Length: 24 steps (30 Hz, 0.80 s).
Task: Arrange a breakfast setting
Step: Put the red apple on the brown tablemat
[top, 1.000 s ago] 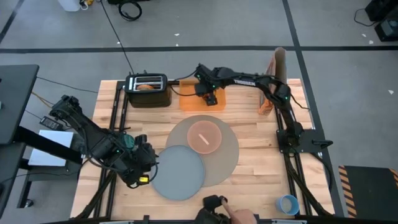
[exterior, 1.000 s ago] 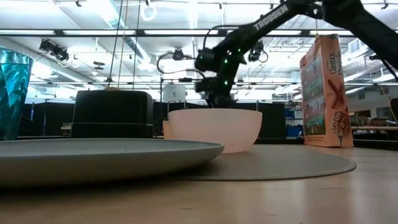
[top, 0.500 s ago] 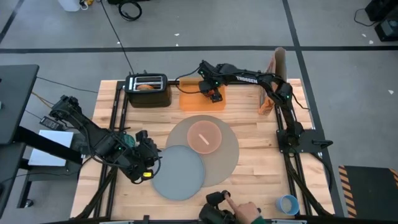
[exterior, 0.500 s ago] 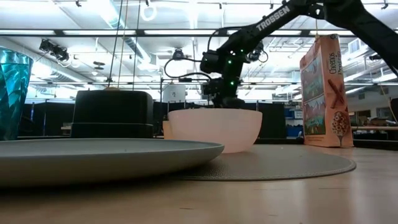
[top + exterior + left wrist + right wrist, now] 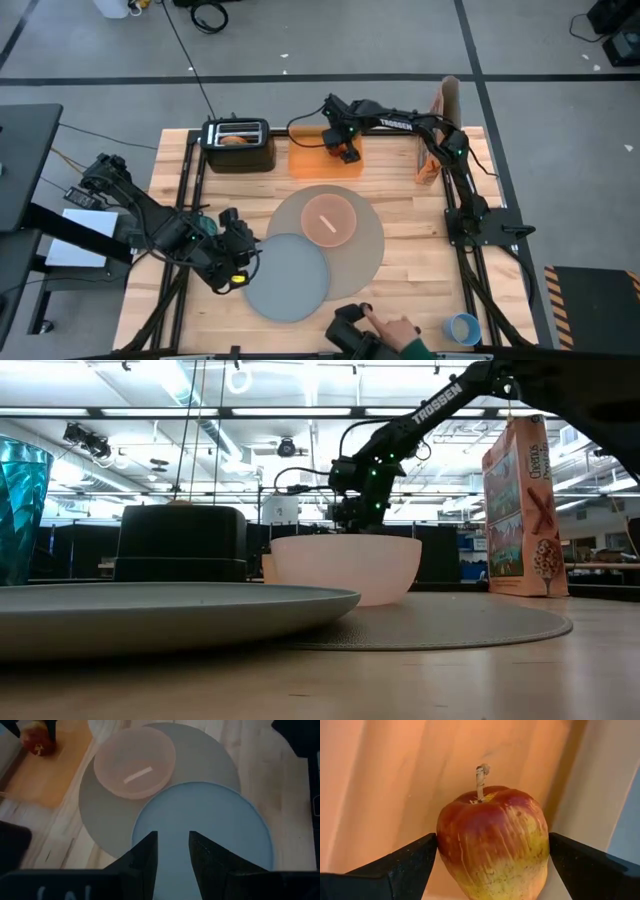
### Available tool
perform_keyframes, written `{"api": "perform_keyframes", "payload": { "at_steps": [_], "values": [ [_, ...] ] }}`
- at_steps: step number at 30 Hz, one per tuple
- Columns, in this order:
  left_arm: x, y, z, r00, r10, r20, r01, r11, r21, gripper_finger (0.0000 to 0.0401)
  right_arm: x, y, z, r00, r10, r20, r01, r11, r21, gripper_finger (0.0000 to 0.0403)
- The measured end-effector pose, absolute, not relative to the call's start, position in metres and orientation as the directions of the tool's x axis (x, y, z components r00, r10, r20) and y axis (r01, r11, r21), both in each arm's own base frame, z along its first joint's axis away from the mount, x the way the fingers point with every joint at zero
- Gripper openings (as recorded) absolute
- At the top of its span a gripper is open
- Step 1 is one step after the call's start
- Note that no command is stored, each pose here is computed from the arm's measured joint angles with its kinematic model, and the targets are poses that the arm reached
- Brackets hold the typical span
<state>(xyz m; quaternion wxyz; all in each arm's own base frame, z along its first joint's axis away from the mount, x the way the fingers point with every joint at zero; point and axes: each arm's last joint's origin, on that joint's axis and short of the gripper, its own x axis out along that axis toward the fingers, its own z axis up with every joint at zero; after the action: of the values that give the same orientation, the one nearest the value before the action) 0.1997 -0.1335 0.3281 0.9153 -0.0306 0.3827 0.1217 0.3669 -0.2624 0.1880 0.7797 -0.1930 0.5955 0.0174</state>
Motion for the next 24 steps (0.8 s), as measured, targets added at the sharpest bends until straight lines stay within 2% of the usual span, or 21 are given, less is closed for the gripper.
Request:
{"api": "perform_keyframes", "payload": {
  "at_steps": [6,14,24],
  "values": [
    [0.2,-0.134,0.328,0.68,0.197,-0.706,-0.246,0.969,0.034,0.0119,0.367,-0.251,0.189,0.196,-0.245,-0.95,-0.171,0.945,-0.279,0.0381],
    [0.2,-0.134,0.328,0.679,0.198,-0.707,-0.245,0.969,0.035,0.0119,0.373,-0.242,0.201,0.168,-0.257,-0.952,-0.124,0.952,-0.279,0.0392],
    [0.2,-0.134,0.328,0.679,0.198,-0.707,-0.227,0.972,0.055,0.0119,0.372,-0.24,0.207,0.152,-0.233,-0.961,-0.239,0.934,-0.264,0.0394]
  ]
}}
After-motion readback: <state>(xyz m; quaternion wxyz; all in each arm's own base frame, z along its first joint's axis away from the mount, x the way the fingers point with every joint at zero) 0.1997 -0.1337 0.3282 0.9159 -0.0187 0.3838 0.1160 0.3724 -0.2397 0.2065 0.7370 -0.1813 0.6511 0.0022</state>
